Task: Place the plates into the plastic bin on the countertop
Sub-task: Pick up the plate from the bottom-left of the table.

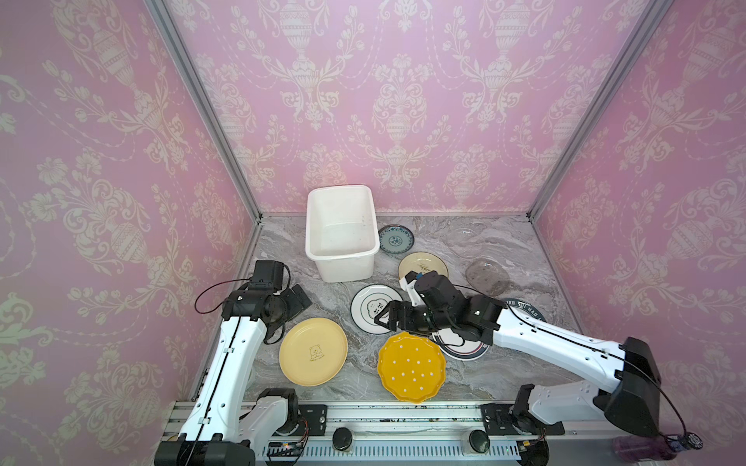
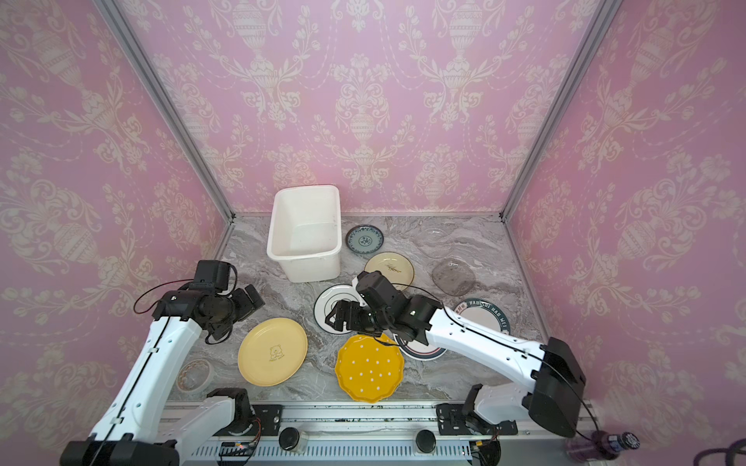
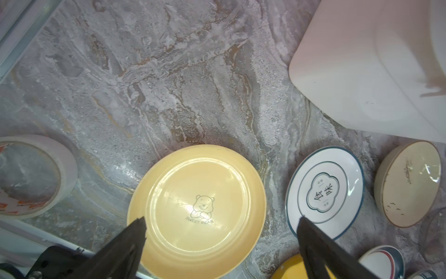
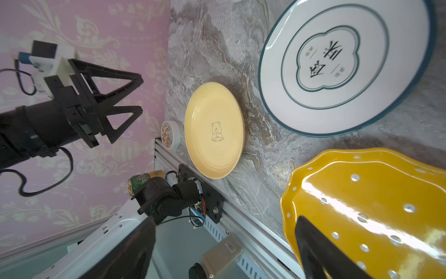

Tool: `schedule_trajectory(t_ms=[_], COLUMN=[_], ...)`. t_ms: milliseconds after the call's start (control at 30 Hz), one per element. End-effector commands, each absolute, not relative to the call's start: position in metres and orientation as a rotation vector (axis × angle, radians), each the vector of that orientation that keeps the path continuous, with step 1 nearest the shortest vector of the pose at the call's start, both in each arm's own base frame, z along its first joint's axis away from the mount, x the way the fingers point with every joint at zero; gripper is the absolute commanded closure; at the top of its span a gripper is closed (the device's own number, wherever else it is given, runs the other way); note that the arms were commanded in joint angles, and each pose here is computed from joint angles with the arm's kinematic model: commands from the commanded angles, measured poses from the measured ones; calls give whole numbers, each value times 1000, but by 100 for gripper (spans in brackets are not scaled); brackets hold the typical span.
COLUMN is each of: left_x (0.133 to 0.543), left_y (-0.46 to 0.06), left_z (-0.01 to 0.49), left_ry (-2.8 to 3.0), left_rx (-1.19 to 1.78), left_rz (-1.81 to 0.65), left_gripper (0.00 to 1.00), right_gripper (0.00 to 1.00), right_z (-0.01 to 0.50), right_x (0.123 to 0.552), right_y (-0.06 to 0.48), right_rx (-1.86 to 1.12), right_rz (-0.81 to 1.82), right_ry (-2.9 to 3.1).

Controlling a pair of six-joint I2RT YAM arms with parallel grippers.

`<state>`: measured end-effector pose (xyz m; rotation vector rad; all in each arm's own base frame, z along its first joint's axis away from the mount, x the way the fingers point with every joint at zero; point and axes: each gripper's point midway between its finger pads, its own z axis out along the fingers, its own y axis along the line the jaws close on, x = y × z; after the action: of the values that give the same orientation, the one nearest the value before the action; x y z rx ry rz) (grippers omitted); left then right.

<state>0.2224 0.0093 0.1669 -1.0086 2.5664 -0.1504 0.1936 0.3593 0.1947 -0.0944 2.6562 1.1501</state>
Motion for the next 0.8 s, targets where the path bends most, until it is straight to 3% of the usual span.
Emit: schedule_trajectory(t_ms=[0, 333, 767], left_x=[203, 215, 215], left_y=[29, 50, 73], left_z=[160, 113, 64], left_ry=[2553, 2502, 2556], left_rx=[-1182, -1468, -1591], left_rz=[-30, -29, 60], left_gripper=[1, 1, 1], right_gripper=[9, 12, 13], right_z=[196, 117, 77], right_x=[186, 162, 161], right_y=[400, 465, 480], right_rx=[-202, -279, -260], right_rz=[1212, 1206, 1170], right_ry=[2664, 2903, 3043])
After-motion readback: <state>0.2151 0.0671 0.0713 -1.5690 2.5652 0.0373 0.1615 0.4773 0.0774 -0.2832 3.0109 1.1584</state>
